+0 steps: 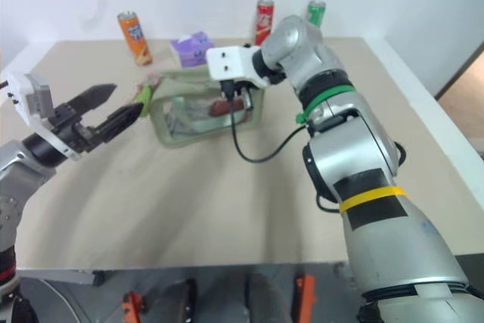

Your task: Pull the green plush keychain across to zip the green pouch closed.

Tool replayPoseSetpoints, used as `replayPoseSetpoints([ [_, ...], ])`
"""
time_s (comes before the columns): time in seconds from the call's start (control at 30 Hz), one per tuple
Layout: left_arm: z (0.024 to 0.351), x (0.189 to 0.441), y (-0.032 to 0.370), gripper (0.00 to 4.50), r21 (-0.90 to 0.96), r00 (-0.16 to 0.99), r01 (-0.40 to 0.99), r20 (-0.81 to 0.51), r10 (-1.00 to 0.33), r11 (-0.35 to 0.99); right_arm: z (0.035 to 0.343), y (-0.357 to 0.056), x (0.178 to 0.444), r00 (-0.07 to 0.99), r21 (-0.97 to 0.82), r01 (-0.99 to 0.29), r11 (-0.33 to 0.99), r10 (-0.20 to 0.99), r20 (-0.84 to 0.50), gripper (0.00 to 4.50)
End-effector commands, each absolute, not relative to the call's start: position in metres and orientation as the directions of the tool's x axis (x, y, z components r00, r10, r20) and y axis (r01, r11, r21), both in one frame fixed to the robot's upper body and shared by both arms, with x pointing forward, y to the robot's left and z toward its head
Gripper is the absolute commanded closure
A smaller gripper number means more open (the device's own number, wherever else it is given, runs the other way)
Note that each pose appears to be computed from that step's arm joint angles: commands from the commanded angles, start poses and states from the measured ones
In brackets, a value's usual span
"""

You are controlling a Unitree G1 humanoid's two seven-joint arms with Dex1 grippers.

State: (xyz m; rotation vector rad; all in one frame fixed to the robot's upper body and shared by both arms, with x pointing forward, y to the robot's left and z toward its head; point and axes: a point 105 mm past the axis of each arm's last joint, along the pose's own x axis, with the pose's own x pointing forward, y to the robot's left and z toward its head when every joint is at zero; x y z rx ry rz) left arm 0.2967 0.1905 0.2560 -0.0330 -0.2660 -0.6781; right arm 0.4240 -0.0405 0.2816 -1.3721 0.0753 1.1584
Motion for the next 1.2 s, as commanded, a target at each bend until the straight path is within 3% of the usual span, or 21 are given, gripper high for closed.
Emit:
replayPoseSetpoints([
  [0.03,0.273,0.293,0.199,0.0,0.085,0.747,0.599,0.301,-0.593,0.797,0.297,-0.04,0.411,0.419,-0.686,-0.683,-0.251,0.636,-0.649,4.45],
  [0.33,0.266,0.286,0.198,0.0,0.119,0.759,0.601,0.223,-0.612,0.79,0.29,-0.069,0.419,0.477,-0.659,-0.729,-0.184,0.554,-0.682,4.45],
  [0.53,0.26,0.285,0.196,0.0,0.095,0.757,0.611,0.217,-0.616,0.786,0.293,-0.079,0.41,0.464,-0.642,-0.736,-0.213,0.532,-0.708,4.45],
  [0.9,0.248,0.299,0.184,0.0,0.031,0.728,0.654,0.248,-0.639,0.756,0.328,-0.048,0.389,0.45,-0.659,-0.718,-0.226,0.571,-0.686,4.45],
  [1.2,0.248,0.302,0.181,0.0,0.017,0.719,0.662,0.27,-0.641,0.749,0.319,-0.04,0.366,0.375,-0.6,-0.752,-0.273,0.572,-0.729,4.45],
])
